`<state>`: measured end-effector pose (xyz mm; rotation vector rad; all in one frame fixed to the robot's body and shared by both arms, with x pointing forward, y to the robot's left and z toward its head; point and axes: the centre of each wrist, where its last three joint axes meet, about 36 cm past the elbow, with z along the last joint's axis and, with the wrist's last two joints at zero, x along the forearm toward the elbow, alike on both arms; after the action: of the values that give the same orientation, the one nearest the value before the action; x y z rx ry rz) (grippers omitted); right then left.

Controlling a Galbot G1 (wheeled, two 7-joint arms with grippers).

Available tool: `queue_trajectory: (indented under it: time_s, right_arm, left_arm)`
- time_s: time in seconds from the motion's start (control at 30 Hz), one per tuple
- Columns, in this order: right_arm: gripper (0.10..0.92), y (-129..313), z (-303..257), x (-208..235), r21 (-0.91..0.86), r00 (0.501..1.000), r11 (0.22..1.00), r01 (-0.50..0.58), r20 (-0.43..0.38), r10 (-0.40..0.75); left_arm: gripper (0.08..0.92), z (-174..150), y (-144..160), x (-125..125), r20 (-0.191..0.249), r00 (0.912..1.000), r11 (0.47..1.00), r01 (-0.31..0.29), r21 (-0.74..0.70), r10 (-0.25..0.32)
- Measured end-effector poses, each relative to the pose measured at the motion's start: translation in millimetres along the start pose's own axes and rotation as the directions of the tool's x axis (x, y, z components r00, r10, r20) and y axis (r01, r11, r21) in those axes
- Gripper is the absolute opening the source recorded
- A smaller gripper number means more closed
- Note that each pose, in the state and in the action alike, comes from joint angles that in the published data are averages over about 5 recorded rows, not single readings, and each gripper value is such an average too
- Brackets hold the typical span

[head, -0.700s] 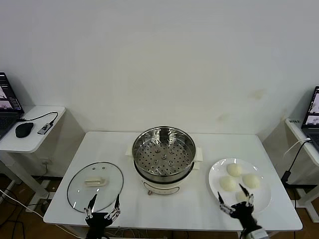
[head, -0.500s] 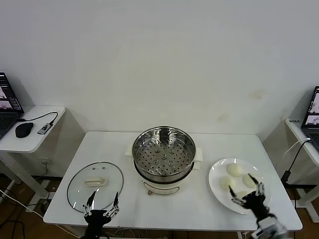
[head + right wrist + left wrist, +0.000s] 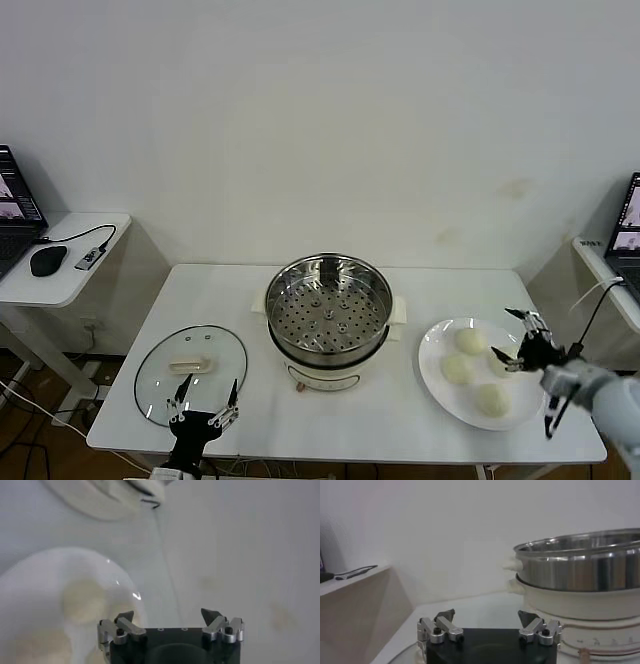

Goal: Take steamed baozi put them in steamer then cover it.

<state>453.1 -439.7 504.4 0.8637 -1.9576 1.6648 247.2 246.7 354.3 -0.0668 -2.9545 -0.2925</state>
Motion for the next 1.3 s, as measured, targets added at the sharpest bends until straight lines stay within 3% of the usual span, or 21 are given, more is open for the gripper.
queue_trajectory:
  time_s: [0.27,0.5,1.3]
  right_arm:
    - [0.823,-40,-5,-40,0.002,0.975,0.976,0.218,-0.055,-0.218]
    - [0.823,-57,-1,-68,-0.031,0.932,0.940,0.341,-0.117,-0.342]
    - [0.823,-74,-10,-154,-0.093,0.855,0.869,0.486,-0.152,-0.495]
  left_arm:
    - [0.823,-1,3,0,-0.005,0.9999,0.999,0.014,-0.033,-0.014]
    - [0.823,-1,6,0,-0.005,0.9995,0.998,0.032,-0.045,-0.032]
    - [0.823,1,21,-2,-0.006,0.9986,0.995,0.052,-0.089,-0.053]
